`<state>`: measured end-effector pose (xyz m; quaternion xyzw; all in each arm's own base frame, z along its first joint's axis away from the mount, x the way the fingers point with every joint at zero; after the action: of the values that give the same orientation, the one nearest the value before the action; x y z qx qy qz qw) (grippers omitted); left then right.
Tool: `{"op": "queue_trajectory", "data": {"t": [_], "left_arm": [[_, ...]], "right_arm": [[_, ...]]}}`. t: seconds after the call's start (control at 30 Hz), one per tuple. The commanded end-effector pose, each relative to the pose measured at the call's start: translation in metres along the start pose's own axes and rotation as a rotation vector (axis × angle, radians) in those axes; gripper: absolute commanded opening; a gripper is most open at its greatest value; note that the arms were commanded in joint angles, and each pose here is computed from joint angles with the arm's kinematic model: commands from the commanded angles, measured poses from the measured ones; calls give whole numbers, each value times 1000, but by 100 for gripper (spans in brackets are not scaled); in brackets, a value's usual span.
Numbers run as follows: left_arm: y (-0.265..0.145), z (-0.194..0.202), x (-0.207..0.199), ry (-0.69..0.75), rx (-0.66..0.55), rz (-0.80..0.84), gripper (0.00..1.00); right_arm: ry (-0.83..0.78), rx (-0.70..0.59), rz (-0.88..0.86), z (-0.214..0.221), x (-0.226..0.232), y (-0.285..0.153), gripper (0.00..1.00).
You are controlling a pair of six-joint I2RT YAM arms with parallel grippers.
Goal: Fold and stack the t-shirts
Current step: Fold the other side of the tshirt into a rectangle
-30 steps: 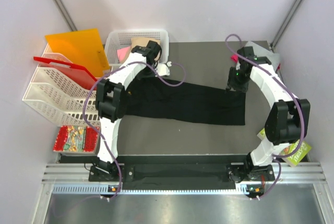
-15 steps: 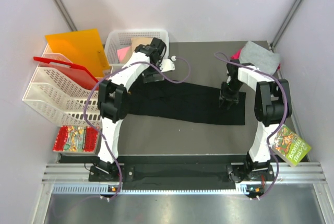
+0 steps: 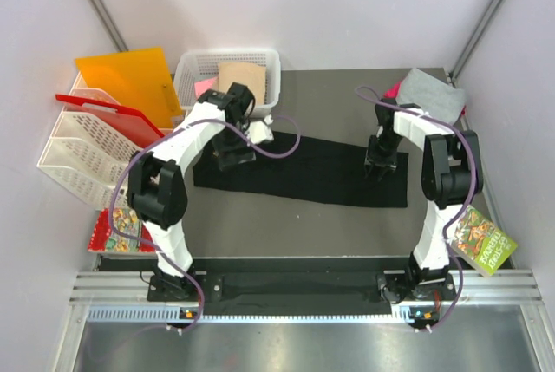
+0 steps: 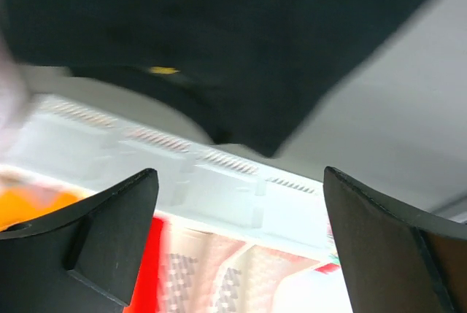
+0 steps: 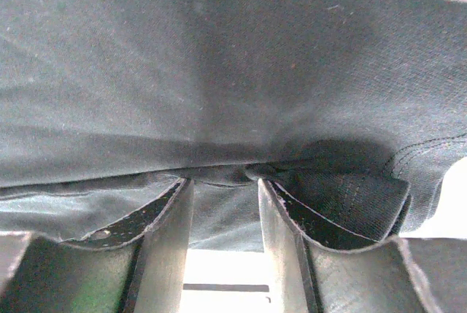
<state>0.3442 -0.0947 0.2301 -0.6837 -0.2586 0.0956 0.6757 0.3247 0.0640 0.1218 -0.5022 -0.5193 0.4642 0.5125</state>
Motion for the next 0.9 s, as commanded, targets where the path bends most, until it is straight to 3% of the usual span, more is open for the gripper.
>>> {"op": "queue_trajectory", "data": {"t": [0.0,0.33,0.6,0.87], "left_arm": [[26,20,-28,-30,56,110,99],[41,-2,-26,-126,59,235,99],[69,-8,-15,-208,77,314,99],[87,-1,-2,-235,77,281,99]], "right_arm": [[25,-52,114,-19,-10,18,41],[77,-230,41,-55,2,-44,41],[69,-120,87,-53,-2,-8,40],[60,-15,196,-36,-14,24,38]]}}
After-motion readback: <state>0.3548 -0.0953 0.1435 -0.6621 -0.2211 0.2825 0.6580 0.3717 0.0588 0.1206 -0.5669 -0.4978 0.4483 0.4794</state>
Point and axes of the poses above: each gripper's point midway between its finger pads, its own y axis out along the fingers, its own x axis along the line the jaws close on, z = x × y, the point moved 10 cm from there along -y, back along the fingers, and after that the axes turned 12 degrees about -y, right-handed, at the moved point
